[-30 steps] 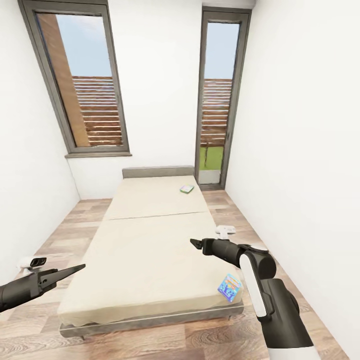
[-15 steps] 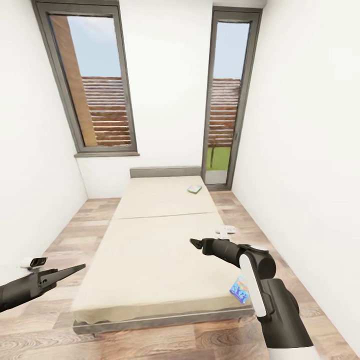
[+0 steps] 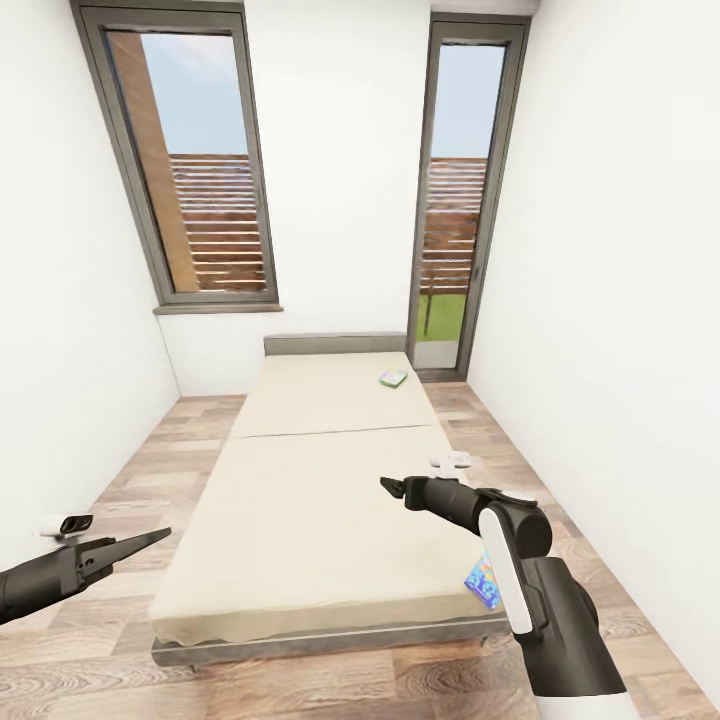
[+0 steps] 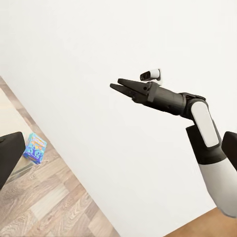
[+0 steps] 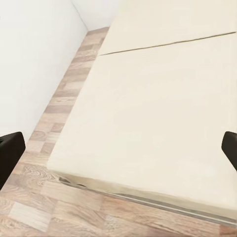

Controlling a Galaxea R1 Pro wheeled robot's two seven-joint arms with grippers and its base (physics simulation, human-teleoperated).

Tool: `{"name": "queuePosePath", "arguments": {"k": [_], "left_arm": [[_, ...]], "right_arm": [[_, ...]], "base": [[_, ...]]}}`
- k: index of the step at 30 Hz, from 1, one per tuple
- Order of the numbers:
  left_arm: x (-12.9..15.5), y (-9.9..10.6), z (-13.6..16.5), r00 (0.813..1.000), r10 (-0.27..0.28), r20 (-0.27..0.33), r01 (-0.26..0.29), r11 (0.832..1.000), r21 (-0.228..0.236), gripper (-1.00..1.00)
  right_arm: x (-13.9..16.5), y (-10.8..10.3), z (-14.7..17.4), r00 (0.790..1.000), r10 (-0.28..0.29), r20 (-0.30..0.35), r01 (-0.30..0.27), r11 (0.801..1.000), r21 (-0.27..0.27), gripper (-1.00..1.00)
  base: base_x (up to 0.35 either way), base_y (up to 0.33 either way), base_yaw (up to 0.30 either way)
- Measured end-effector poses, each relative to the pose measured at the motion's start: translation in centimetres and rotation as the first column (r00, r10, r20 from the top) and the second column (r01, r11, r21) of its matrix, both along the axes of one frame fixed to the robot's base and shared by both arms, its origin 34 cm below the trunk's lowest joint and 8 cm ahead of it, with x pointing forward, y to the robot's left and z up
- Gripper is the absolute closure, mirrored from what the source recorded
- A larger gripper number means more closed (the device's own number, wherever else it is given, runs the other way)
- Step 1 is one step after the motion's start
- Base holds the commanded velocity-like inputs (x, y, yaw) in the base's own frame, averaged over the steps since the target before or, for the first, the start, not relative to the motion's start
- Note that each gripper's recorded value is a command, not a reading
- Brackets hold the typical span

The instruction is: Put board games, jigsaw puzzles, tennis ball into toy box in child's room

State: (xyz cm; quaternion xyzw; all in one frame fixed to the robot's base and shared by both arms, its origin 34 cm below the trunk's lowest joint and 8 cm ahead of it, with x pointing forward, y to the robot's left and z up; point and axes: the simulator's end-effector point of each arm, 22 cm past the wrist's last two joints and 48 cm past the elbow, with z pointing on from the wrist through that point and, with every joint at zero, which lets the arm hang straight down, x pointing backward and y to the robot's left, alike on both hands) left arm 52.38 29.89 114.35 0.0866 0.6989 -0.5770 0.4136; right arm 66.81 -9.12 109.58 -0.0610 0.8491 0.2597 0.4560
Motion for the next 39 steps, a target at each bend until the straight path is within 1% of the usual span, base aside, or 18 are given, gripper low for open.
{"name": "queuePosePath", "arguments": {"k": [10, 17, 29, 39], "left_arm": [[0.00, -0.02, 0.00, 1.000, 0.000, 0.000, 0.000, 1.000, -0.001, -1.00], [0.00, -0.04, -0.03, 1.000, 0.000, 0.000, 0.000, 1.000, -0.001, -1.00], [0.00, -0.01, -0.01, 1.000, 0.000, 0.000, 0.000, 1.000, 0.000, -1.00], [0.00, 0.00, 0.01, 1.000, 0.000, 0.000, 0.000, 1.000, 0.000, -1.00]], "right_arm": [[0.05, -0.03, -0.01, 1.000, -0.001, 0.002, 0.001, 1.000, 0.001, -1.00], [0.54, -0.12, 0.22, 0.999, -0.011, 0.031, 0.011, 1.000, 0.006, -1.00], [0.59, -0.18, 0.45, 0.999, -0.013, 0.037, 0.013, 1.000, 0.008, -1.00], [0.69, -0.84, 0.92, 0.999, -0.027, 0.044, 0.026, 1.000, 0.015, -1.00]], "base": [[0.000, 0.000, 0.000], [0.000, 0.000, 0.000], [0.000, 0.000, 0.000], [0.000, 0.000, 0.000]]}}
